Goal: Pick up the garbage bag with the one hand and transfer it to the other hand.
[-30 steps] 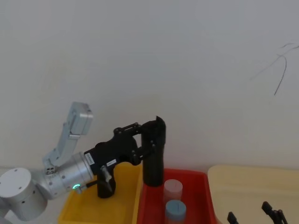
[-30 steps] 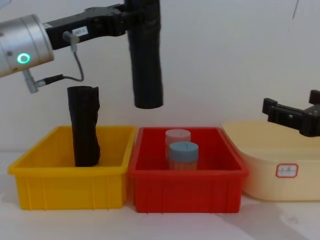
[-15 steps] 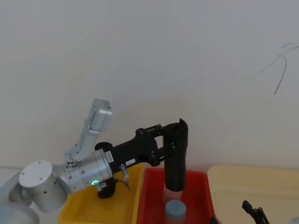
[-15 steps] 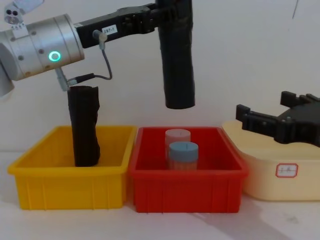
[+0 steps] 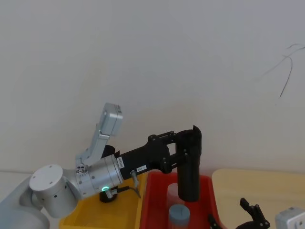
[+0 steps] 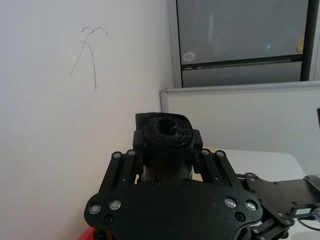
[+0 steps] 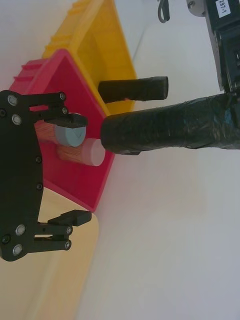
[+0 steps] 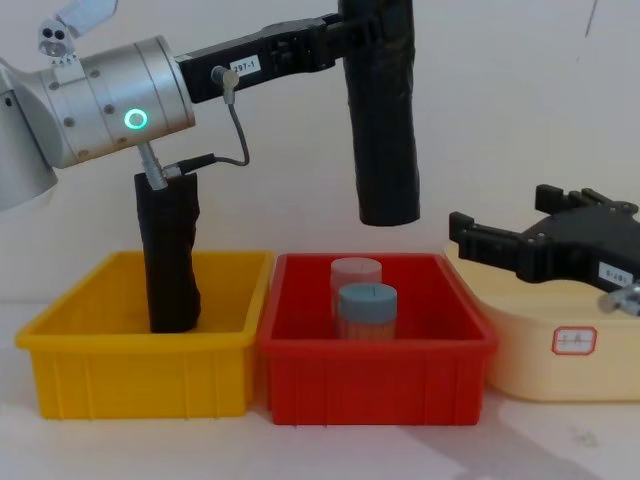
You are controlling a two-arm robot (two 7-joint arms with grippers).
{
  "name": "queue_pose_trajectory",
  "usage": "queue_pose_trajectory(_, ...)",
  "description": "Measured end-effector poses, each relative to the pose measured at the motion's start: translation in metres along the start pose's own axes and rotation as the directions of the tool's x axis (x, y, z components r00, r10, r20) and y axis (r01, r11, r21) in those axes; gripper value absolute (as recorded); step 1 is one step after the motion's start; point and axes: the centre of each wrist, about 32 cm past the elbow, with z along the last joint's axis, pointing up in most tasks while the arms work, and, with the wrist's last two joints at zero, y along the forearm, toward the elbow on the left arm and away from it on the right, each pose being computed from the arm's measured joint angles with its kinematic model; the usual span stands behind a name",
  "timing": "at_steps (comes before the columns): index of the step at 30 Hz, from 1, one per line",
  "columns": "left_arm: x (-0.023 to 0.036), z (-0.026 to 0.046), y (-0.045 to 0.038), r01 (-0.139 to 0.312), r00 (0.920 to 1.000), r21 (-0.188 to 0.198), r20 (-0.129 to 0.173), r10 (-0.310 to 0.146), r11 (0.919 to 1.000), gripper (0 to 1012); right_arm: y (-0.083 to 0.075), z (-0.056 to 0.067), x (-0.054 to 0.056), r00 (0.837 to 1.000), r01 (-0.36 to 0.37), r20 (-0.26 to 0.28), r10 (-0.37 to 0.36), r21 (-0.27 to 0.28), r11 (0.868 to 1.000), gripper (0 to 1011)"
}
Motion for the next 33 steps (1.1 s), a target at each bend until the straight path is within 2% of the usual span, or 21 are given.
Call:
queue_pose_trajectory(9,-0.001,-0.0025,-0.0045,0.014,0.9997,-0.002,-0.02,-0.014,0.9999,504,0.008,-0.001,0.003,1.0,-0.019,0.023,0.019,-0.008,1.0,1001)
queue_pose_trajectory(18,-0.0022,-0.0036,-0.008,0.025,0.9988,0.002,-0.041,-0.025,0.9997,504,0.014,-0.002,0.01,0.996,-0.074,0.052,0.074,-0.006,0.997,1000)
queue_pose_trajectory(33,-0.0041,-0.0012,-0.0121,0.036,0.9972,0.013,-0.066,-0.035,0.9993,504,0.022,-0.004,0.019,0.988,-0.126,0.09,0.125,0.005,0.992,1001)
